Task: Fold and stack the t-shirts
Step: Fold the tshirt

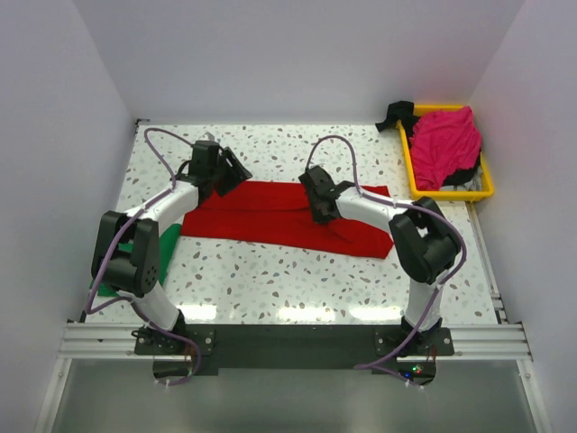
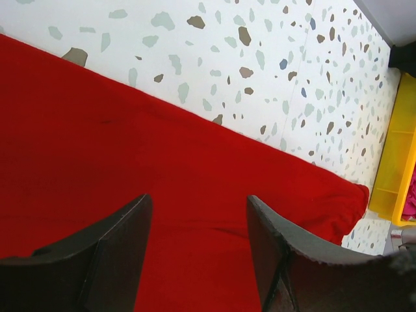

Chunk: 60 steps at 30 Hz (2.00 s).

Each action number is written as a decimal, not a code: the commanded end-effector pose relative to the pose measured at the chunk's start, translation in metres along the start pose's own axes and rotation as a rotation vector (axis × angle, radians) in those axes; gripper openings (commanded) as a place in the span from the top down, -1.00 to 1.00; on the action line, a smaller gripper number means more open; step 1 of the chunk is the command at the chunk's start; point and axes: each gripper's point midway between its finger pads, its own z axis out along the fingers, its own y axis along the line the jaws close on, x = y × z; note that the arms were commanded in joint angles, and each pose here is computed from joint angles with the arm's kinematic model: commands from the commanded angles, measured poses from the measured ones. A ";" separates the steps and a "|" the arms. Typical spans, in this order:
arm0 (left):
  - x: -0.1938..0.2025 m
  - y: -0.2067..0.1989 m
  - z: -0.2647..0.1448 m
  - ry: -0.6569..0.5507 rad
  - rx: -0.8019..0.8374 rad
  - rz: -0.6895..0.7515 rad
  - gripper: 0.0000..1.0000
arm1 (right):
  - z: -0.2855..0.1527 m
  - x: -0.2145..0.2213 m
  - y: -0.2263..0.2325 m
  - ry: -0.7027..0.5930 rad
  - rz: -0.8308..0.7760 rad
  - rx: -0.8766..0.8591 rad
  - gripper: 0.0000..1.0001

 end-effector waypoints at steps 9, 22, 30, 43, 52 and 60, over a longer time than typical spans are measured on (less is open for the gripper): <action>-0.012 -0.011 -0.006 -0.034 0.038 0.010 -0.29 | -0.018 -0.021 0.009 -0.038 0.032 -0.081 0.93; -0.014 -0.007 -0.005 -0.030 0.034 0.005 -0.28 | -0.034 -0.045 0.032 -0.052 0.179 -0.311 0.93; -0.010 -0.006 -0.002 -0.015 0.038 0.005 -0.28 | -0.025 -0.035 0.033 -0.009 0.203 -0.338 0.83; -0.006 -0.008 -0.004 0.001 0.053 -0.004 -0.28 | -0.052 -0.028 -0.026 -0.041 0.365 -0.272 0.14; -0.007 -0.012 -0.007 0.003 0.068 -0.006 -0.28 | -0.036 0.019 -0.088 -0.008 0.553 -0.163 0.18; -0.006 -0.011 -0.006 0.006 0.067 -0.005 -0.28 | -0.023 0.020 -0.093 -0.014 0.616 -0.185 0.20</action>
